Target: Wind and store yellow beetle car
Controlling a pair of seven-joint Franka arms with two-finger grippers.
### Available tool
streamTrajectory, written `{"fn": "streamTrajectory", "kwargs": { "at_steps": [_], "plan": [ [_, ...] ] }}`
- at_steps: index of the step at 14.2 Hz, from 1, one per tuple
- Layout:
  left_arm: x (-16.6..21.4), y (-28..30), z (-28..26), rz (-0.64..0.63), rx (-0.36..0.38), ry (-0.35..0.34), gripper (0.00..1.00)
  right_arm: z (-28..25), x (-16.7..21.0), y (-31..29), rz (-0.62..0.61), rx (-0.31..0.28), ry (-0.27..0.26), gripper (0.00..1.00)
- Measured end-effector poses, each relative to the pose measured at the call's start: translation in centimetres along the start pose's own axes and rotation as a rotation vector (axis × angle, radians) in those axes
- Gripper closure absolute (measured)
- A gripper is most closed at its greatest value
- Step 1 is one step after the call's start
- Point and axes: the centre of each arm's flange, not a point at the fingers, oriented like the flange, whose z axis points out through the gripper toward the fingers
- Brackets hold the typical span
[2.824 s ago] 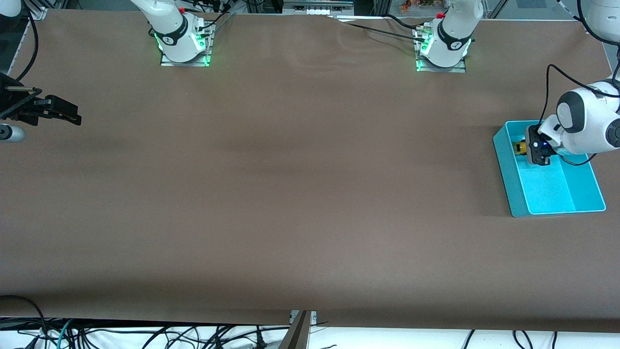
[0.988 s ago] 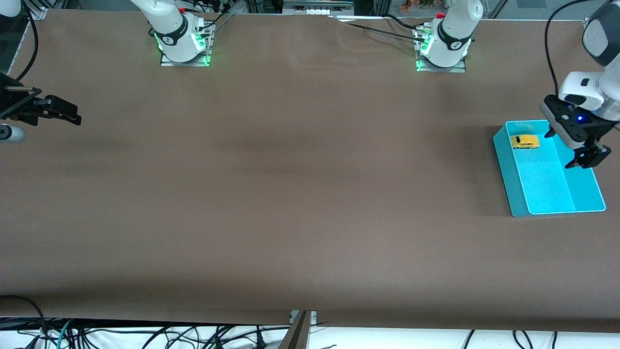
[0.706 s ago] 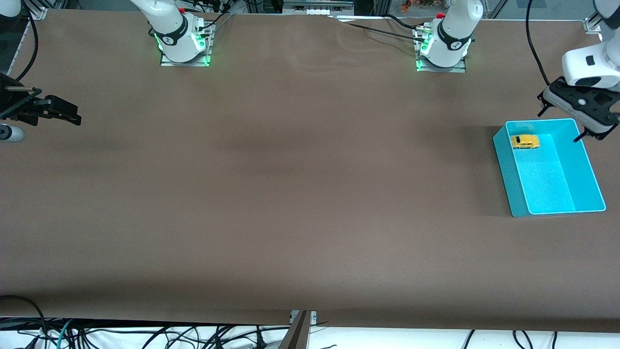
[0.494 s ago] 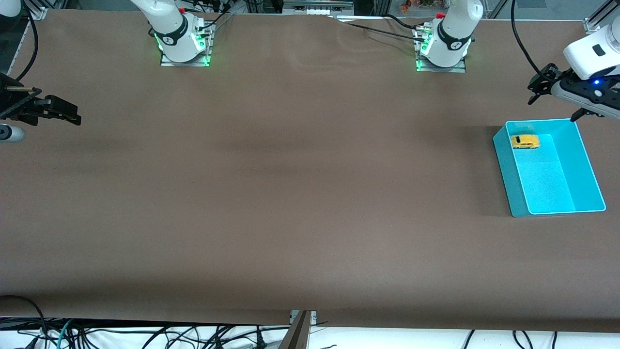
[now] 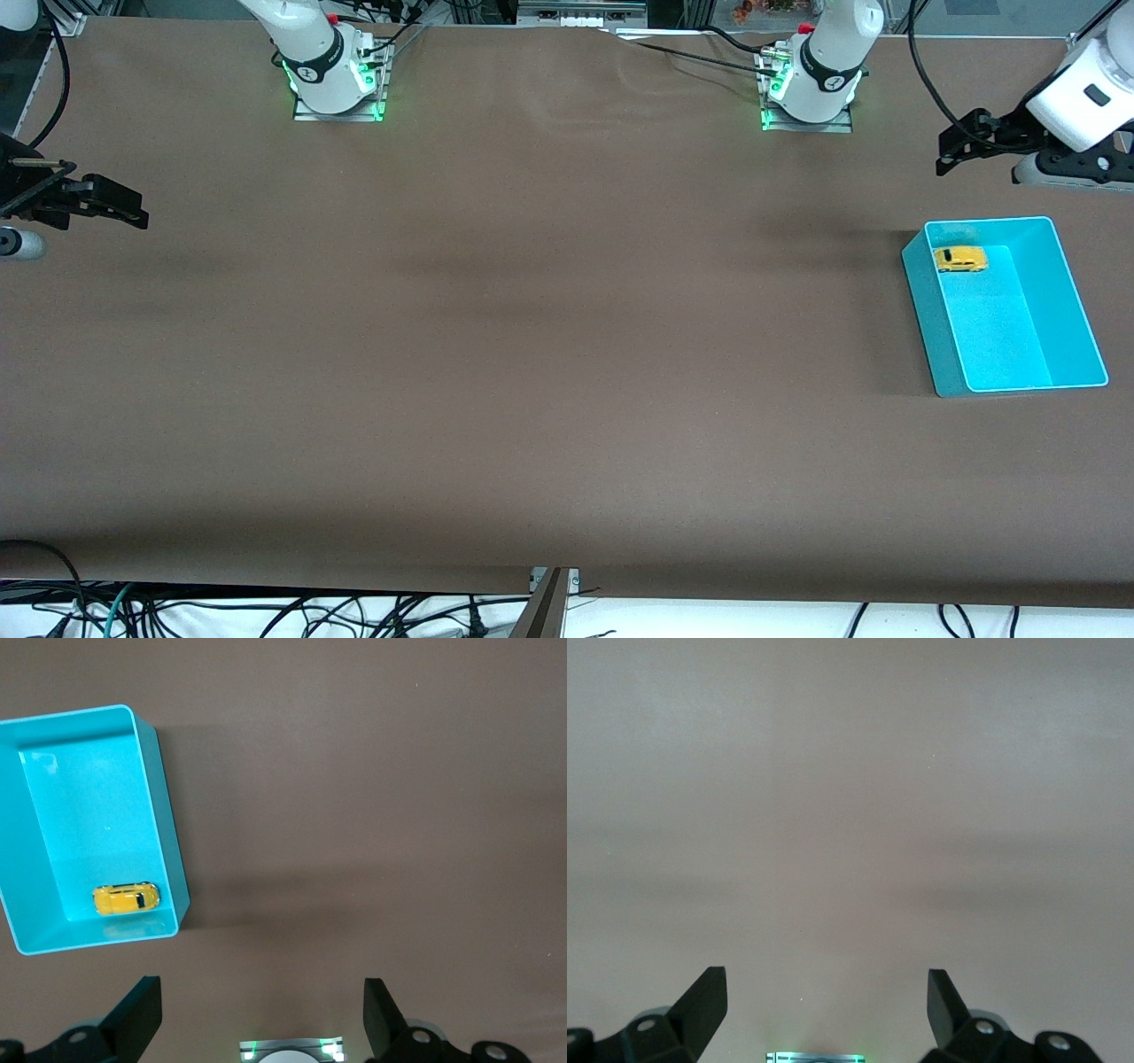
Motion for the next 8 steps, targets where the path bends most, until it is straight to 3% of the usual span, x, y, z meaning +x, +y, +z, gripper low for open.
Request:
{"fn": "streamTrajectory", "kwargs": {
  "at_steps": [8],
  "plan": [
    [1.5,0.8,-0.9,-0.004,0.015,0.022,0.00,0.0,0.0,0.0,0.000,0.000,0.000,0.00]
  ]
}}
